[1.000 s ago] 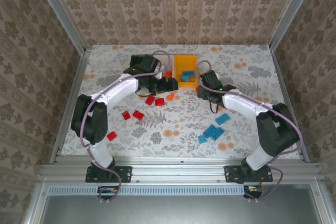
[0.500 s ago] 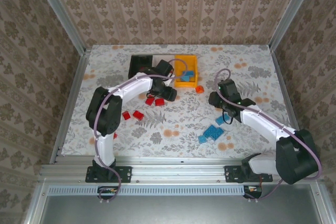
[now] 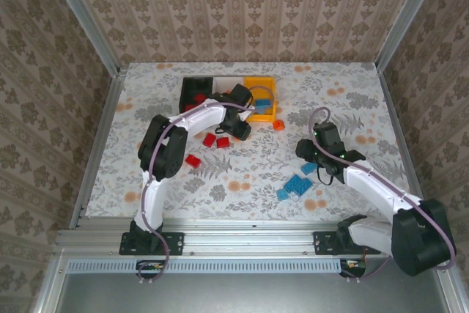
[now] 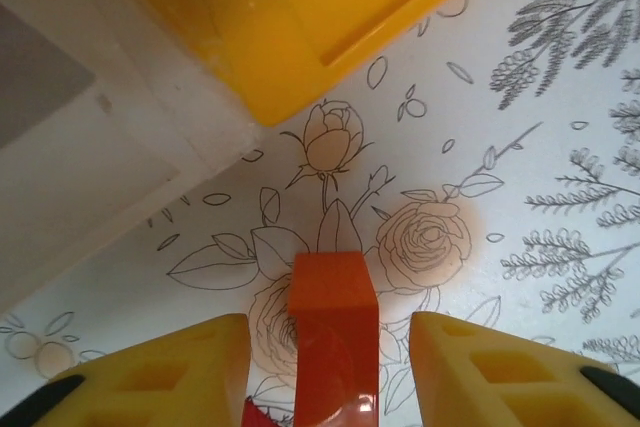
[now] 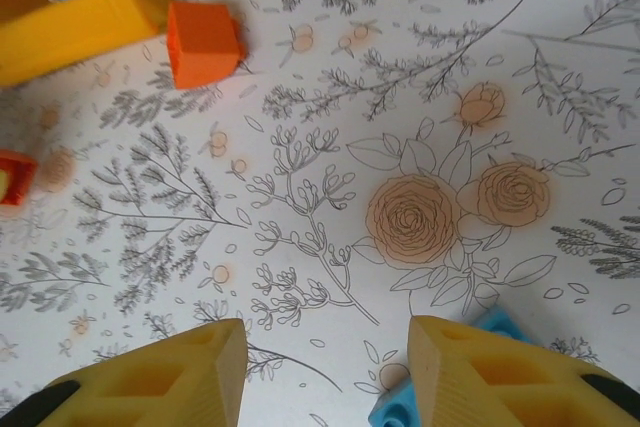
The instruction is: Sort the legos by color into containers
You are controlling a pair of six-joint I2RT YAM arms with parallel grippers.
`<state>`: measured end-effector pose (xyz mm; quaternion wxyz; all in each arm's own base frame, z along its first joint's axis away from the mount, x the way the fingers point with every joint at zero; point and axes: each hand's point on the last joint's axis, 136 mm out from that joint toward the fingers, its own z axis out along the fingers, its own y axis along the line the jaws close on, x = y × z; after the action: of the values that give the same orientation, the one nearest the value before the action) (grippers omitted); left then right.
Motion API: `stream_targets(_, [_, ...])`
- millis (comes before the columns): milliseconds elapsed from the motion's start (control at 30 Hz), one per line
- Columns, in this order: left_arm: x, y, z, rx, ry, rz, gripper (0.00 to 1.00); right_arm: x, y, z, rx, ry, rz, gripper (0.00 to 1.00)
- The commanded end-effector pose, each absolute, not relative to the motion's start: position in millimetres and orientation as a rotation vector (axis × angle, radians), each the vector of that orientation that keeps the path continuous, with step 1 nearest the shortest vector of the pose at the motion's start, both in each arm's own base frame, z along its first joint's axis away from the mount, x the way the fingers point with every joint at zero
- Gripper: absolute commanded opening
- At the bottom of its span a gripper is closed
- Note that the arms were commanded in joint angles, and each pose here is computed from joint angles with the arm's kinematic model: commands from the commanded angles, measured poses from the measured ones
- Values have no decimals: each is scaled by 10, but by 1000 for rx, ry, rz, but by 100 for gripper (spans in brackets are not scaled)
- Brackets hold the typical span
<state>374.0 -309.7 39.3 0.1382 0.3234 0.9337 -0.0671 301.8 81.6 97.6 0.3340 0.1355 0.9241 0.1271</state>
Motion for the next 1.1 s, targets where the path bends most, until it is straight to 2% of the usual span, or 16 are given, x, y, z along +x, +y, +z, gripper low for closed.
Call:
stream_targets(0, [3717,-3180,394,962,2695,-233,36,2908,660,1034,415,2400,273,50])
stream_targets(200, [3677,-3199,348,973,2696,-244,28,2851,555,1127,432,2373,253,51])
stream_targets(300, [3664,-3213,356,973,2698,-257,19,2841,542,1132,435,2373,254,50])
stream_targets(567, [3590,-3261,509,969,2678,-303,15,2858,541,1198,433,2359,259,45])
stream_targets(733, [3573,-3352,954,974,2594,-339,15,2855,494,1237,439,2349,242,45])
stream_targets(900, [3919,-3228,1498,902,2487,-199,10,2846,472,1239,451,2352,246,44])
stream_targets(1067, [4439,-2941,1516,754,2557,-118,11,2824,468,1258,443,2353,248,44])
